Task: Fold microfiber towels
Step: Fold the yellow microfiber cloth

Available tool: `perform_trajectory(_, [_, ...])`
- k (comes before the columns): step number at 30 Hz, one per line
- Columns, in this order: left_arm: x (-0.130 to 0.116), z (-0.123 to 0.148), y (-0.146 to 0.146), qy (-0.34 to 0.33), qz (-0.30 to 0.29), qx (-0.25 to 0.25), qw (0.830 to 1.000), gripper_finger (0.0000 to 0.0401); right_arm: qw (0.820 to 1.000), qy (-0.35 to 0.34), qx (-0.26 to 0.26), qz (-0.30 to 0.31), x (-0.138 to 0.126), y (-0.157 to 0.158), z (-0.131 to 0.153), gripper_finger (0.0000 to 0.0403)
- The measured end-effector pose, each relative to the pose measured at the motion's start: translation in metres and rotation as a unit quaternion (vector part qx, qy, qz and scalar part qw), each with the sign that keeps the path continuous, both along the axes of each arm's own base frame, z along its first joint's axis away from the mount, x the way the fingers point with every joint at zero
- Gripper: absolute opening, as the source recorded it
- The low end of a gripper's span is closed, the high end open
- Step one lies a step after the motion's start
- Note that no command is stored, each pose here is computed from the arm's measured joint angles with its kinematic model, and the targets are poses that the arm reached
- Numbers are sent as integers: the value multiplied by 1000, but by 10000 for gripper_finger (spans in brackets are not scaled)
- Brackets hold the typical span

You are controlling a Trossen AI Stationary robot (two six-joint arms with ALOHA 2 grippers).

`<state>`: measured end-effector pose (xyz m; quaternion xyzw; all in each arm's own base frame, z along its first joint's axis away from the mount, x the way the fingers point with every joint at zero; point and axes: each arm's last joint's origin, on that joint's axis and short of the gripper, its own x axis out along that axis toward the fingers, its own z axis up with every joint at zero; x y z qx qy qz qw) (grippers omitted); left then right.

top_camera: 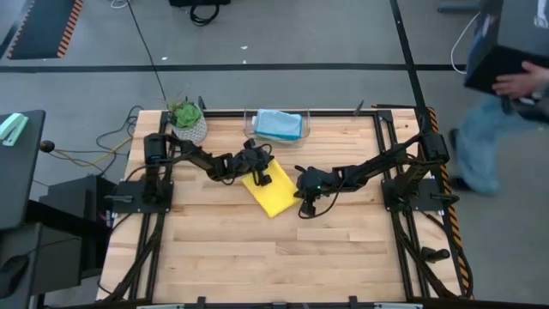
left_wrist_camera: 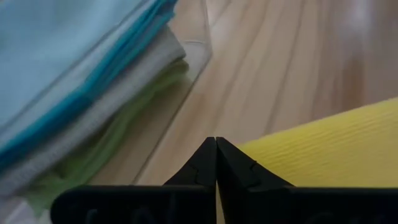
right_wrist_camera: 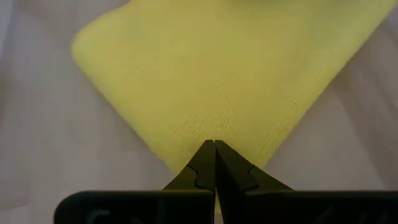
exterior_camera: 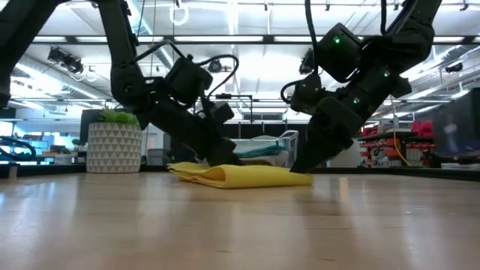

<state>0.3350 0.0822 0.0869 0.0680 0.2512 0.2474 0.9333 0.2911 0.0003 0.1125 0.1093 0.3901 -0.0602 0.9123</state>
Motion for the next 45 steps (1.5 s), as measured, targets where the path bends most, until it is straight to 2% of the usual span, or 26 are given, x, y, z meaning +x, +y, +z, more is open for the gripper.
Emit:
perform_trajectory(4, [-3,10,0,17,2,54,998,6,1000,-1,1,-8,0,9,0,8])
perform_trajectory(9, [-10,56,-14,26,-31,73,997,23,1000,-8,13,-28,0,19,1,8])
perform_trajectory(12, [-21,81,-41,35,-119,25,992,22,999,-18,21,-41,1,26,2,8])
perform_trajectory(15, [-30,94,-70,34,-218,-58,974,16,998,-26,17,-57,0,33,3,8])
perform_trajectory(17, [-33,93,-91,46,-241,-90,965,20,997,-36,13,-66,1,37,4,8])
perform_trajectory(19, [-35,88,-112,63,-262,-99,958,38,997,-45,11,-69,1,41,5,8])
perform_trajectory(24, [-30,67,-154,94,-247,-56,963,120,996,-61,1,-66,2,46,7,7])
perform_trajectory(30, [-17,44,-172,113,-209,-39,971,223,997,-65,-13,-50,2,48,8,8])
perform_trajectory(34, [-5,31,-178,128,-202,-43,970,247,996,-68,-19,-44,3,48,9,9])
perform_trajectory(36, [0,26,-180,141,-194,-39,970,243,997,-68,-23,-40,3,49,9,10])
perform_trajectory(39, [7,24,-181,155,-173,-44,972,213,997,-67,-31,-29,2,50,10,11])
perform_trajectory(42, [9,24,-182,178,-159,-49,970,157,997,-62,-45,-5,1,52,11,13])
perform_trajectory(45, [10,27,-186,190,-159,-44,968,81,995,-61,-60,44,0,55,13,26])
